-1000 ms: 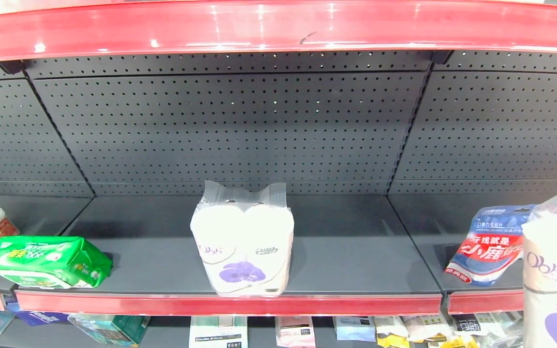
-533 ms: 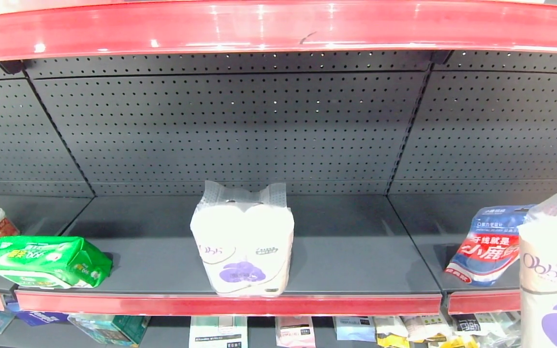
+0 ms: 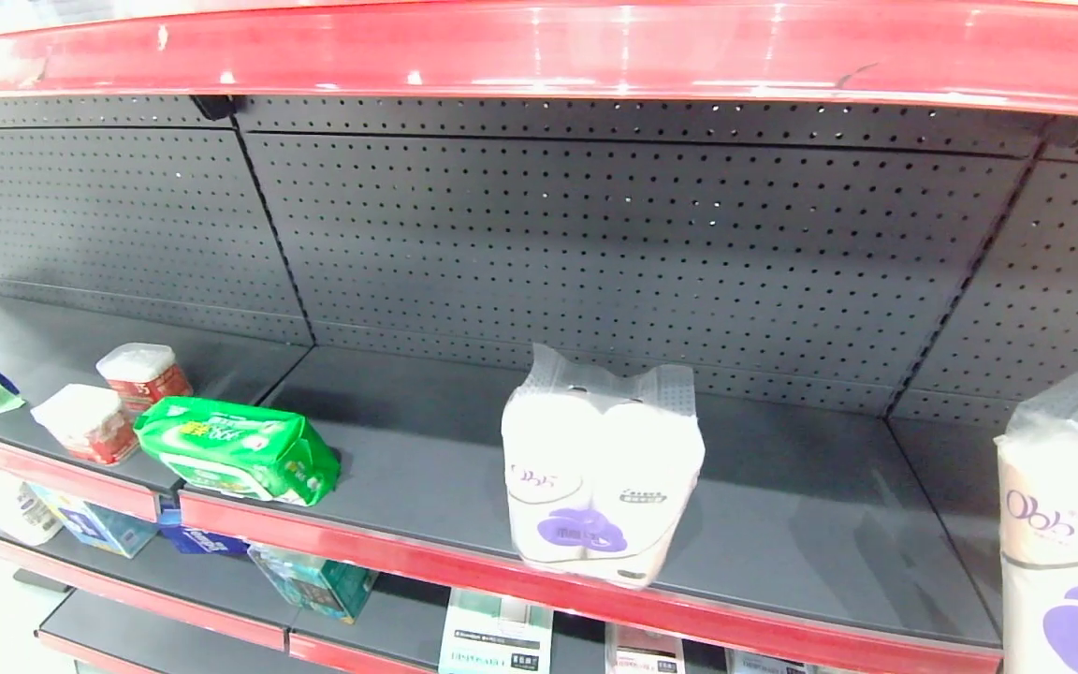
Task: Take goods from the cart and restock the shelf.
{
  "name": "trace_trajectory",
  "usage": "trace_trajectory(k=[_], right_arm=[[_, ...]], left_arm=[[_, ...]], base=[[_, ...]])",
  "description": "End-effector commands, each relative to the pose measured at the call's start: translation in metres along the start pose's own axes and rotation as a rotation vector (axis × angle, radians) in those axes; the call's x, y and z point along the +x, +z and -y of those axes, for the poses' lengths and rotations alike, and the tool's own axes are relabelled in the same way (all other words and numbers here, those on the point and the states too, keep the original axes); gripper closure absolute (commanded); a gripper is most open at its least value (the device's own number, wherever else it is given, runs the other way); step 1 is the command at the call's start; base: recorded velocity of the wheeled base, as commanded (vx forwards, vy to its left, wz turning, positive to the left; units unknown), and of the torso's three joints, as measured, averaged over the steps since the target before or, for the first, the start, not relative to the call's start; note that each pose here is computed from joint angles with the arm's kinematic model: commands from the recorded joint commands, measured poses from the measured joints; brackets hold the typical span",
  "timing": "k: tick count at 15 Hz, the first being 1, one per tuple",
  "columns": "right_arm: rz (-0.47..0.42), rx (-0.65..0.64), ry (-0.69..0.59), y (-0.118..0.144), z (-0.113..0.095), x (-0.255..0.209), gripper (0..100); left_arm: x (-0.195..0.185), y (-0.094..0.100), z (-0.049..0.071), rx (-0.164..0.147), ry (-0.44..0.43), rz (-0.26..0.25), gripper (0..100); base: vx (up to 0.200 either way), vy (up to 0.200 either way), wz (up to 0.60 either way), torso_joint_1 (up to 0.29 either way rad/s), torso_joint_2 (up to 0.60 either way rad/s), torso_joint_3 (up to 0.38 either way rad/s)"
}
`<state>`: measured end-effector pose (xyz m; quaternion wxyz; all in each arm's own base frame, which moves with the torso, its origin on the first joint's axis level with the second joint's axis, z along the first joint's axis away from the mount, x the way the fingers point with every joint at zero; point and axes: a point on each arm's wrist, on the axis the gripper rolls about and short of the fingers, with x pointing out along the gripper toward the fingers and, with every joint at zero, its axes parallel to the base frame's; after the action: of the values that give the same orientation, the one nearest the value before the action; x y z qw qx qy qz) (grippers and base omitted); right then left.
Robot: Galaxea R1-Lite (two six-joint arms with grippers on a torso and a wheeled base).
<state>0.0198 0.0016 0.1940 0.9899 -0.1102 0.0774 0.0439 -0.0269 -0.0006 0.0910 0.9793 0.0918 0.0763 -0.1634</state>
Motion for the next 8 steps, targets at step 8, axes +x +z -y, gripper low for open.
trace_trajectory(k=[8], right_arm=[[-0.018, 0.044, 0.055, 0.007, 0.002, 0.019, 100]], left_arm=[[0.011, -0.006, -0.001, -0.080, 0.024, 0.100, 0]], base=[[0.000, 0.000, 0.00, 0.000, 0.00, 0.000]])
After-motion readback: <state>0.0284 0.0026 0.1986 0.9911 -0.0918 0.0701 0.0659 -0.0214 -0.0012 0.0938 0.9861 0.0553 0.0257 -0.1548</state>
